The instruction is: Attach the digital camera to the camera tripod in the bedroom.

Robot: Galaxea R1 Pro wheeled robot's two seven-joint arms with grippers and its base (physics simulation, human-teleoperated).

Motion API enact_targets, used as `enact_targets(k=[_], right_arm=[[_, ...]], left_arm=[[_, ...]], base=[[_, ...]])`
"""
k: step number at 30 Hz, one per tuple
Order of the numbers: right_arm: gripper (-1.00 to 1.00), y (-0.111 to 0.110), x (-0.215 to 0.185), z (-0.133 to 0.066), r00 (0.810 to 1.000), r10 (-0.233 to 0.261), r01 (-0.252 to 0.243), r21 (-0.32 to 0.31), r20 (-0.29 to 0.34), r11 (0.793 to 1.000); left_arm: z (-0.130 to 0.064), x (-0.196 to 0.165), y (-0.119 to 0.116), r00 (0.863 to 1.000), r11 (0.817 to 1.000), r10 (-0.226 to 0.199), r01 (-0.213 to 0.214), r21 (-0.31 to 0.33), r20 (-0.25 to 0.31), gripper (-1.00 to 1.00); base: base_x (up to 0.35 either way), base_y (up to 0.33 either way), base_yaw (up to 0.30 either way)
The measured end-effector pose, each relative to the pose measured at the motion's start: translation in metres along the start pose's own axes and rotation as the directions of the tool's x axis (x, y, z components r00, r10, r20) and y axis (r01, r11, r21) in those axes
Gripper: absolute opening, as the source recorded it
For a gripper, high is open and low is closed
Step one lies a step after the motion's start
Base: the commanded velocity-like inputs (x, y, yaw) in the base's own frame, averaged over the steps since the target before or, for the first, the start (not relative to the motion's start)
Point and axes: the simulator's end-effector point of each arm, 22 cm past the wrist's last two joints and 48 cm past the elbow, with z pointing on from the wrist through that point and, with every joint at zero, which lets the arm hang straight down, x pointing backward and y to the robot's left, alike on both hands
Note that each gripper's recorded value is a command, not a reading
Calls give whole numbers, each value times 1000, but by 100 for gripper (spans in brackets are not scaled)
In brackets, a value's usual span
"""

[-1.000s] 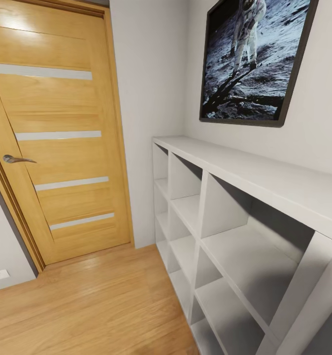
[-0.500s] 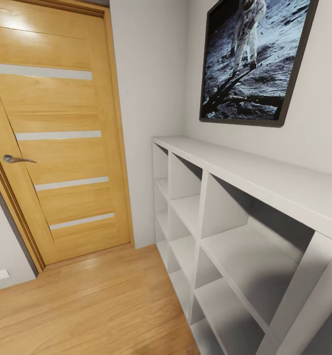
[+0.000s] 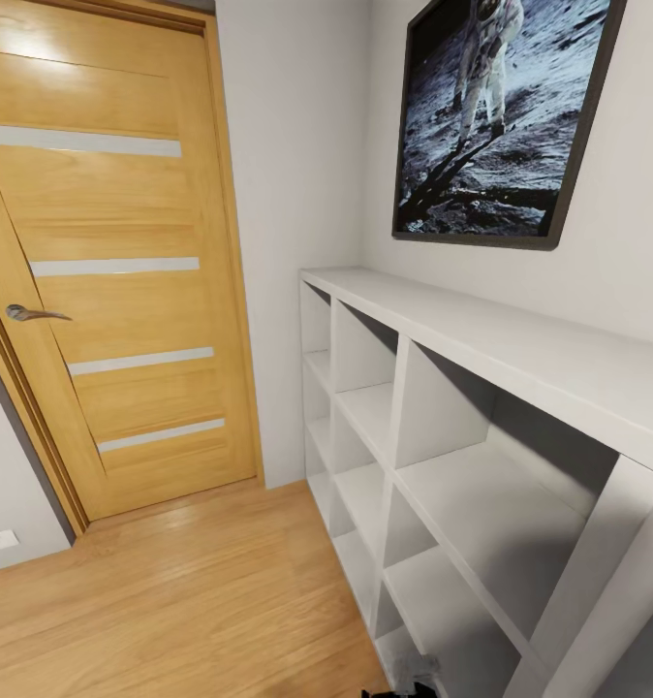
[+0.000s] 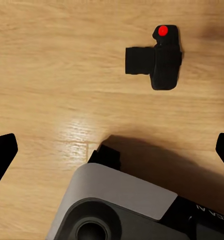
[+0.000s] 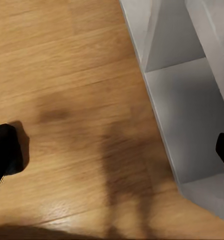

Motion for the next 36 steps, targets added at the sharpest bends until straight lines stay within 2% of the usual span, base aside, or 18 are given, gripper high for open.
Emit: enact_targets(k=[5,11,17,36], right_arm=[[100,4,-19,2,999,-17,17,-13,30,1000],[100,22,-26,1,995,-87,89,-41,53,995],[100,33,-28,0,991,-123,127,-61,61,990],[100,39,-20,0,989,-140,143,-78,43,987]], left_arm=[[-1,-5,-1,1000,1000,-2,2,3,10,100],[-2,-10,-4,1000,1000,-5,5,9,22,100],[-4,-18,-9,999,1000,-9,8,19,39,100],[-8,-29,-15,998,1000,-18,16,27,63,100]], base=[[0,0,0],[0,0,0],[0,0,0],[0,0,0]])
